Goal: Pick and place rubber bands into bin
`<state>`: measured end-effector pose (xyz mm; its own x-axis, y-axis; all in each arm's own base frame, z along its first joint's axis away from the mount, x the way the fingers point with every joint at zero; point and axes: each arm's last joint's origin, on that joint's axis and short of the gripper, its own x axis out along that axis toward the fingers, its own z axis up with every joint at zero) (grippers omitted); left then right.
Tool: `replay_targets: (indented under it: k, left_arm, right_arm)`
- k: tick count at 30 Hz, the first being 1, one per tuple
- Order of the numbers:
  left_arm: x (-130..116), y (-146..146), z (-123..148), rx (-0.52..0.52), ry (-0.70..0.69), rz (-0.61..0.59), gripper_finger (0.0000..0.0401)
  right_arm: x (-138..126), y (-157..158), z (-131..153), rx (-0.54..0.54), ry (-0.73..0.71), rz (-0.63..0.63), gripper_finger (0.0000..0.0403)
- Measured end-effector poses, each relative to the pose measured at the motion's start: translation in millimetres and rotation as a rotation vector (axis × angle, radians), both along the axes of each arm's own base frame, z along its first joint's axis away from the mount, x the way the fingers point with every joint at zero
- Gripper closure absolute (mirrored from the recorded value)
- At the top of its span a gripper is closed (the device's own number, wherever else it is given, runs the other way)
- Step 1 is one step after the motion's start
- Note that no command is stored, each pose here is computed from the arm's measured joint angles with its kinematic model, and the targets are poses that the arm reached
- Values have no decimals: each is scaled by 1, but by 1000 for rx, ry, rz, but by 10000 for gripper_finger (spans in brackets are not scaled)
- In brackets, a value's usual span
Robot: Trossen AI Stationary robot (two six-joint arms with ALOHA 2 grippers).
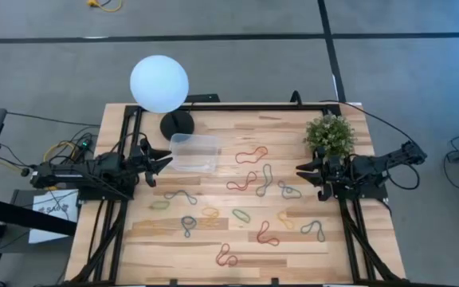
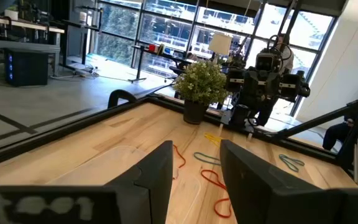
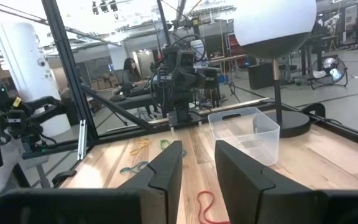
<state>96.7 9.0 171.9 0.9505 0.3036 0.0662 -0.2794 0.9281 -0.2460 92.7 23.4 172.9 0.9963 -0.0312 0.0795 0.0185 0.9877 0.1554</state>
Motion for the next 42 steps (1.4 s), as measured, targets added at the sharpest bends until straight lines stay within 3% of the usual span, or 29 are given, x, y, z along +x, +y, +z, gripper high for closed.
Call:
replay_targets:
  k: [18, 26, 32, 37, 42]
  left_arm:
    - [0, 0, 0, -2, -1, 0, 278]
    - [0, 0, 1, 83, 15, 22, 278]
    - [-2, 0, 11, 89, -72, 24, 278]
    - [-5, 0, 26, 154, -95, 37, 278]
    - [-8, 1, 39, 178, -106, 73, 278]
  right_arm:
    - [0, 0, 0, 0, 0, 0, 312]
    - [0, 0, 0, 0, 0, 0, 312]
    - [0, 0, 0, 0, -1, 0, 312]
    - [0, 0, 0, 0, 0, 0, 312]
    - [0, 0, 2, -48, -16, -17, 312]
